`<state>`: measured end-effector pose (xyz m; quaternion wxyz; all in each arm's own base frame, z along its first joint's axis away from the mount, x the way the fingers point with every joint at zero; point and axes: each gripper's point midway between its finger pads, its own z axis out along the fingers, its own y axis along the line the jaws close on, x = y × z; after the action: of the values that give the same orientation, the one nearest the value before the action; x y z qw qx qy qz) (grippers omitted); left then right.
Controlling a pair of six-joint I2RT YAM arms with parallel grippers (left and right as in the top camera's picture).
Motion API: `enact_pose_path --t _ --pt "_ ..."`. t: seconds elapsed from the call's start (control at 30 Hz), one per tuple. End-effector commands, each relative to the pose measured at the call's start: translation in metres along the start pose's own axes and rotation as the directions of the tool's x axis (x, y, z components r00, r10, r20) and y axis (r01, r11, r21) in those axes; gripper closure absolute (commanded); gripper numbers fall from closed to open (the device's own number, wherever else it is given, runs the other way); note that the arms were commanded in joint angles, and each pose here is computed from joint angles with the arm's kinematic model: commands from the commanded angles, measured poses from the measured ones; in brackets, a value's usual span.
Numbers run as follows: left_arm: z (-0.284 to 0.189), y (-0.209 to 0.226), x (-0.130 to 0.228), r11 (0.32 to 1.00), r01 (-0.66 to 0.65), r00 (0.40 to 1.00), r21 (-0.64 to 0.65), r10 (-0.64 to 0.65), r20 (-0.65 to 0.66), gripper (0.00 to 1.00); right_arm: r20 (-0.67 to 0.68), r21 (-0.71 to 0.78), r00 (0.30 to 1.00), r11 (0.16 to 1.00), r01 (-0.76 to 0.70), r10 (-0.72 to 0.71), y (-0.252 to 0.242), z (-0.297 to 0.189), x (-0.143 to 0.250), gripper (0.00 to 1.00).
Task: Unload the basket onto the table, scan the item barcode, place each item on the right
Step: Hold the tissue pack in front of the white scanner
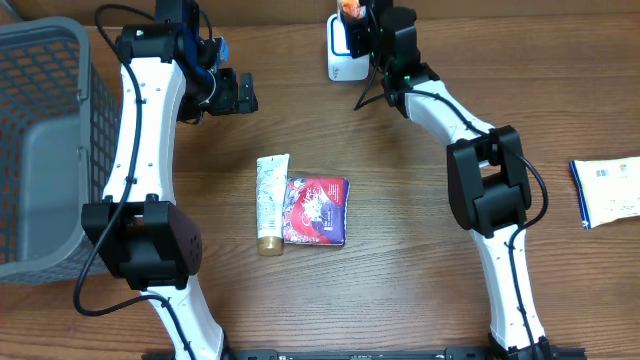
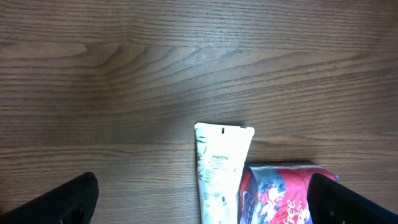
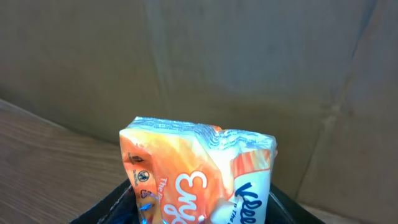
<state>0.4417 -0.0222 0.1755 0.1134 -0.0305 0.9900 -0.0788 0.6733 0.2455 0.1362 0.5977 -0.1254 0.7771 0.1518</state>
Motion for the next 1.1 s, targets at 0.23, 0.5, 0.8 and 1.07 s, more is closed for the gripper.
enact_pose_path --t 0.23,0.5,0.8,1.07 --pt "-0.010 0.001 -0.004 1.000 -0.023 0.999 -0.005 0.023 0.031 0.00 -0.034 -0.021 0.999 1.000 0.015 -0.016 0.023 0.002 0.008 0.46" --pt "-0.010 0.001 -0.004 1.000 -0.023 0.999 -0.005 0.023 0.031 0.00 -0.030 -0.022 0.999 1.000 0.016 -0.017 0.024 0.002 0.007 0.45" --pt "-0.010 0.001 -0.004 1.000 -0.023 0.999 -0.005 0.023 0.031 0.00 -0.027 -0.022 0.999 1.000 0.016 -0.017 0.024 0.003 0.009 0.44" --pt "-0.010 0.001 -0.004 1.000 -0.023 0.999 -0.004 0.023 0.031 0.00 -0.027 -0.022 0.999 1.000 0.017 -0.017 0.023 0.008 0.019 0.43"
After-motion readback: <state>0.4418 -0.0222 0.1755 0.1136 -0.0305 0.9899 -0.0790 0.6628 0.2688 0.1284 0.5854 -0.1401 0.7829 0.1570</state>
